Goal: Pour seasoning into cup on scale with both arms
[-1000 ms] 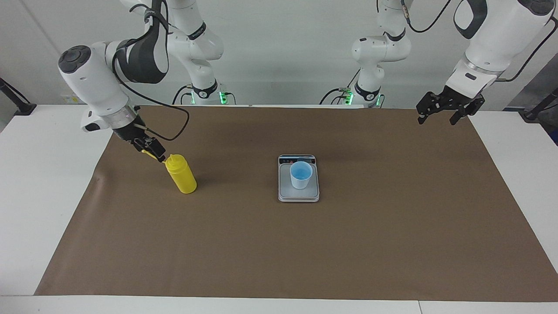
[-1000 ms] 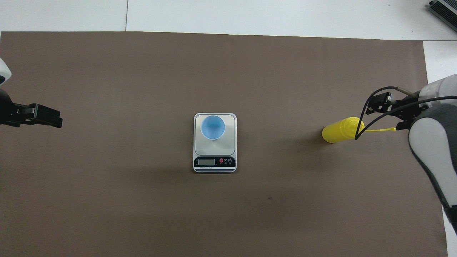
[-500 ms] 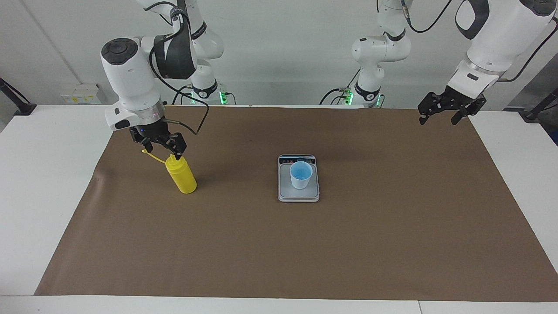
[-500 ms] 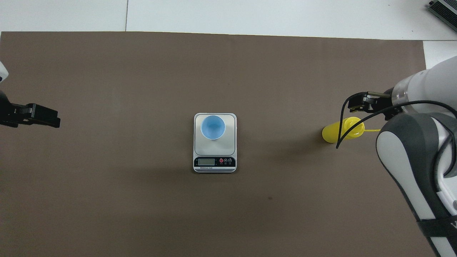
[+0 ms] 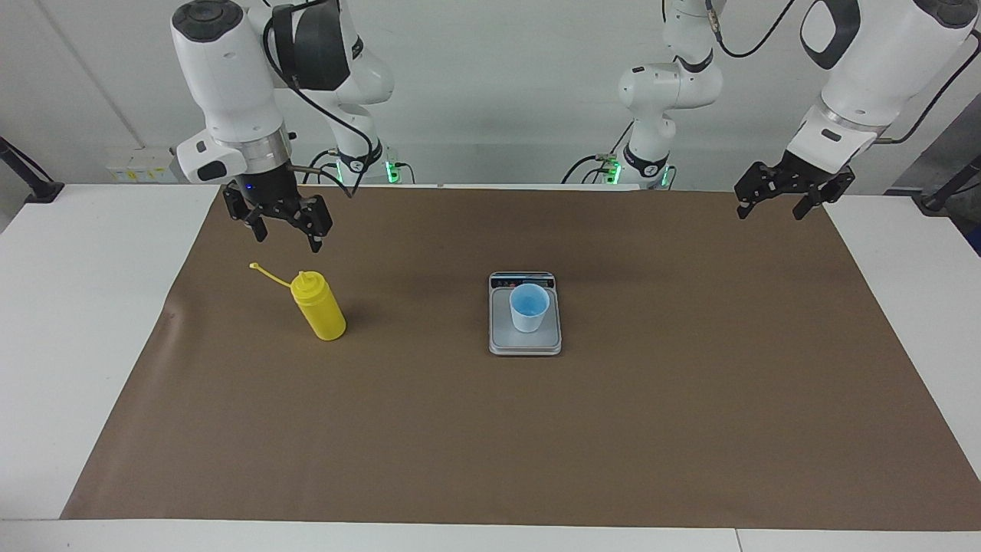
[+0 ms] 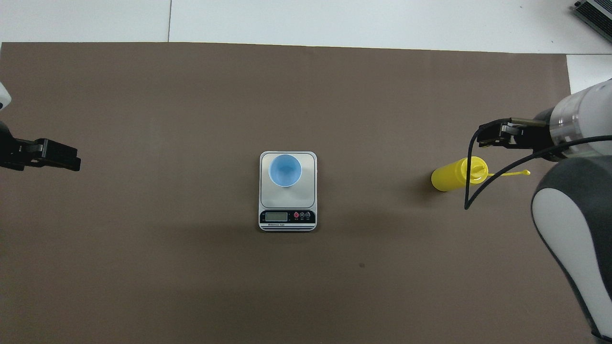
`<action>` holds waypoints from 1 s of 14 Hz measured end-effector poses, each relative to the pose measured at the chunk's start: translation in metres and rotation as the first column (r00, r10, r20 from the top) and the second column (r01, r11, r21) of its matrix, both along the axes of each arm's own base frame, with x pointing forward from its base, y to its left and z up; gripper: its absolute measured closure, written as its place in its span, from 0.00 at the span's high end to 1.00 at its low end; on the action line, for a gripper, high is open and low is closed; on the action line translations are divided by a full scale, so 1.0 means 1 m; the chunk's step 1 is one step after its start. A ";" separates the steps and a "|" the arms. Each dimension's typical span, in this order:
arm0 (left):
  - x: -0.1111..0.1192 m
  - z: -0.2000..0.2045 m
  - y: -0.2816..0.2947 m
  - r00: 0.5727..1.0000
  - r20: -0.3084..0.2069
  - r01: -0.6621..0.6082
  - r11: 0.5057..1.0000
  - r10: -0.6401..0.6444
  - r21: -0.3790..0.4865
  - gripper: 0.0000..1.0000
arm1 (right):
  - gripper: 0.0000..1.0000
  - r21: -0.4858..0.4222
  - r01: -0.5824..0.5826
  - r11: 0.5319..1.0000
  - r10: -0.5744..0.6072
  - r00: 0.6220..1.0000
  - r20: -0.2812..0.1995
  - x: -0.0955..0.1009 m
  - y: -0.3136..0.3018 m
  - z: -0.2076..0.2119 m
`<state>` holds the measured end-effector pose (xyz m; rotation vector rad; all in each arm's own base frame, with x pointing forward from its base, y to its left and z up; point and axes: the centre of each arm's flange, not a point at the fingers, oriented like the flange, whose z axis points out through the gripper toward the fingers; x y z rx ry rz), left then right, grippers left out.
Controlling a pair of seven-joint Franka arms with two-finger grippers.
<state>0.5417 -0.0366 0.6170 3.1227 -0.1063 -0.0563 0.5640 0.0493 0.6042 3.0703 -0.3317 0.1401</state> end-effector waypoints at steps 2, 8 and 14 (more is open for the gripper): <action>0.000 0.000 0.000 1.000 0.000 0.000 1.000 0.000 0.000 1.00 | 1.00 0.000 -0.007 1.000 0.007 1.000 -0.020 -0.005 0.002 0.019; 0.000 0.000 0.000 1.000 0.000 0.000 1.000 0.000 0.000 1.00 | 1.00 0.028 -0.143 0.989 0.145 0.984 -0.106 -0.002 -0.007 0.027; 0.000 0.000 0.000 1.000 0.000 0.000 1.000 0.000 0.000 1.00 | 1.00 0.029 -0.164 0.986 0.167 0.978 -0.128 -0.004 -0.011 0.001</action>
